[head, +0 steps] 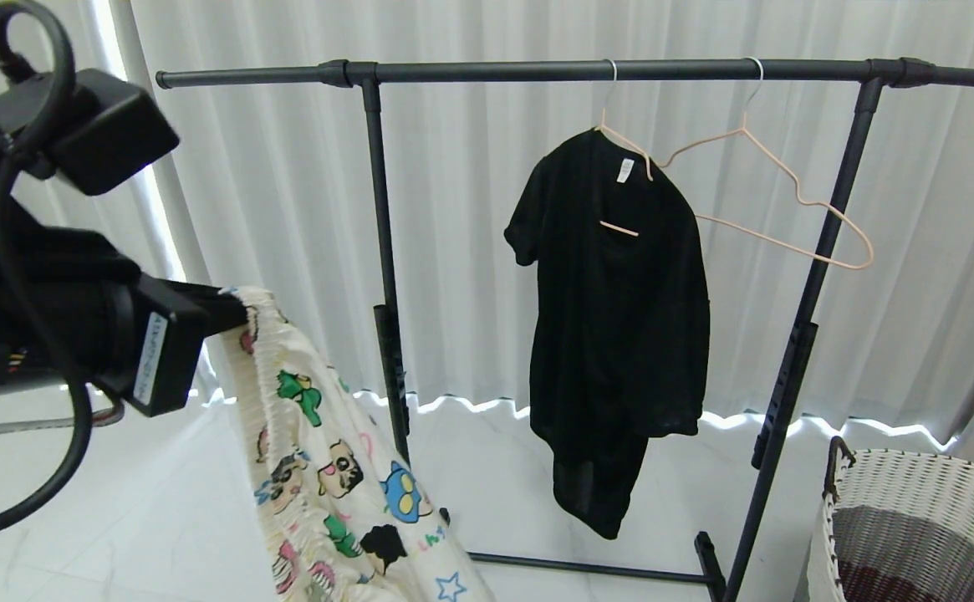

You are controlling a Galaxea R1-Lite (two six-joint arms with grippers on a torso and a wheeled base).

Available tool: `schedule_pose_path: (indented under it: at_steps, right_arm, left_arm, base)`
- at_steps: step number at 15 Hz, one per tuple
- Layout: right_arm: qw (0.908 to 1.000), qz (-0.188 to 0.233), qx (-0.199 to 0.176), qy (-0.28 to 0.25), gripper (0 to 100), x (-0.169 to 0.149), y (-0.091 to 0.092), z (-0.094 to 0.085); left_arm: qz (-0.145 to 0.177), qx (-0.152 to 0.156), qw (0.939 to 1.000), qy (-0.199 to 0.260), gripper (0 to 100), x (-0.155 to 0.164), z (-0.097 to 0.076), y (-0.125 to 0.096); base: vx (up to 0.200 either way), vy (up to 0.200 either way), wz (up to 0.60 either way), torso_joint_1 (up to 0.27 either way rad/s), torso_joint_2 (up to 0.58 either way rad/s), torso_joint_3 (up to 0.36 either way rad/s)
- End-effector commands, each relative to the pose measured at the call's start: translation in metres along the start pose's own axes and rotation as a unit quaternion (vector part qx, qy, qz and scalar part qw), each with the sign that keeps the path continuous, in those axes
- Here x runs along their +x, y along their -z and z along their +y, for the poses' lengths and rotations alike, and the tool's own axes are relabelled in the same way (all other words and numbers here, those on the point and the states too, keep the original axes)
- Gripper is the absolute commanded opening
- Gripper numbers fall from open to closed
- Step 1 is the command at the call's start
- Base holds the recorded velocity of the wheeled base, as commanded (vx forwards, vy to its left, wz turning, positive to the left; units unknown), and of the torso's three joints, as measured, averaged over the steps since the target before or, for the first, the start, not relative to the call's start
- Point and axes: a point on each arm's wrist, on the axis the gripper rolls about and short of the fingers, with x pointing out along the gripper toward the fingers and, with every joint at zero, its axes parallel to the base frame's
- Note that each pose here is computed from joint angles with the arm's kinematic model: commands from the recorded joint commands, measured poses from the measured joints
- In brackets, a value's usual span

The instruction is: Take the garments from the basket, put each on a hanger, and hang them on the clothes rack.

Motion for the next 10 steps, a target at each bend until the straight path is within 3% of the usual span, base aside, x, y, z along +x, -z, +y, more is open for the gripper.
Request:
schedule_pose_path:
  at_steps: [1, 4, 8, 10]
  right_arm:
    - [0.9999, -0.006, 0.002, 0.014, 100, -0.002, 0.02, 0.001]
    - [0.9995, -0.024, 0.0, 0.022, 100, 0.008, 0.023, 0.004]
    - [0.9989, -0.032, 0.014, 0.032, 100, 0.014, 0.018, 0.0]
    - [0.9987, -0.037, 0.019, 0.028, 100, 0.015, 0.018, -0.002]
  left_arm:
    - [-0.004, -0.011, 0.9997, -0.021, 0, -0.021, 0.006, 0.02]
    - [-0.006, 0.018, 0.9993, -0.033, 0, -0.03, 0.007, 0.029]
    - [0.001, 0.007, 0.997, -0.077, 0, -0.038, 0.018, 0.038]
    - [-0.001, 0.006, 0.9968, -0.08, 0, -0.041, 0.018, 0.04]
  base:
    - [0.0, 0.0, 0.0, 0.0, 0.0, 0.0]
    - [0.0, 0.0, 0.0, 0.0, 0.0, 0.0]
    - [0.0, 0.0, 0.0, 0.008, -0.03, -0.02]
    - [0.0, 0.0, 0.0, 0.068, -0.28, -0.215]
